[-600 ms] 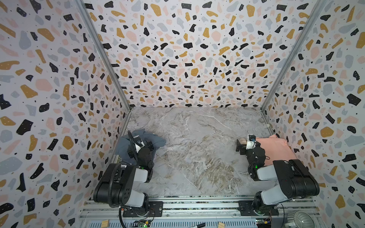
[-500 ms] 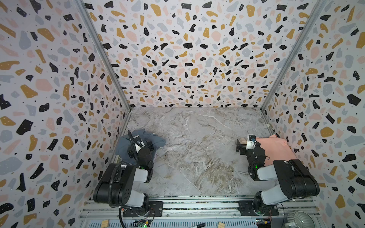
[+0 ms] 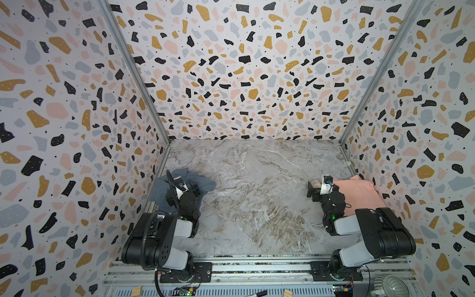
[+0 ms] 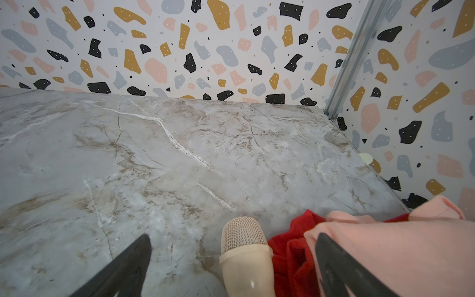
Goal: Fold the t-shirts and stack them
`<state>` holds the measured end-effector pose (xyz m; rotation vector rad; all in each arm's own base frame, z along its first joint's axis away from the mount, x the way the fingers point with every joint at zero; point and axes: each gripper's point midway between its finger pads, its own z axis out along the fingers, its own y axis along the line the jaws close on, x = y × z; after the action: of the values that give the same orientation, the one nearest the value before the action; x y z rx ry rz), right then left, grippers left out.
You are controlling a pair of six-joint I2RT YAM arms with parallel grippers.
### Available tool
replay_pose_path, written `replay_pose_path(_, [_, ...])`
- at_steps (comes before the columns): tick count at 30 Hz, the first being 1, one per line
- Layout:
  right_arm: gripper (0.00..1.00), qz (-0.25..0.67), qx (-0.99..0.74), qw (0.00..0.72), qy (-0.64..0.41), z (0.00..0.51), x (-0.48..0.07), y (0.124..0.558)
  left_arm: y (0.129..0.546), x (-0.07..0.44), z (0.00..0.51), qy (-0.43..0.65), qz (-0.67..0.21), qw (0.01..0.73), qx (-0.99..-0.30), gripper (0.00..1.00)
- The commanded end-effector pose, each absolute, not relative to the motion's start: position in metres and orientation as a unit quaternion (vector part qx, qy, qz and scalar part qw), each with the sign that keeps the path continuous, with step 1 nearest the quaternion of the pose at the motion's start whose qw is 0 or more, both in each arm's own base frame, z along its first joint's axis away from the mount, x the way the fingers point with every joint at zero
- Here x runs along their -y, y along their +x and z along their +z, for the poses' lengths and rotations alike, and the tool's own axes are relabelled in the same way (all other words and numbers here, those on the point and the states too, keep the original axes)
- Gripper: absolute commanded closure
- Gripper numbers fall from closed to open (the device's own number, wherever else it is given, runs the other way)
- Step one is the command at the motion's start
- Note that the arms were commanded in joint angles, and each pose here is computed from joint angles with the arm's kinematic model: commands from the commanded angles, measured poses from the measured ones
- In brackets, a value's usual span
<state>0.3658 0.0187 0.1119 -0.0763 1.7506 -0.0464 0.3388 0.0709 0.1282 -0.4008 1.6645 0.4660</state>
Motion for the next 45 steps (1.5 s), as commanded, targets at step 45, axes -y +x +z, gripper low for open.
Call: replay_pose_path(45, [0.01, 0.505, -0.756, 0.416, -0.027, 0.229, -0.224, 0.262, 0.284, 0.145, 0.253, -0.128, -0.377, 0.497, -0.771, 0.01])
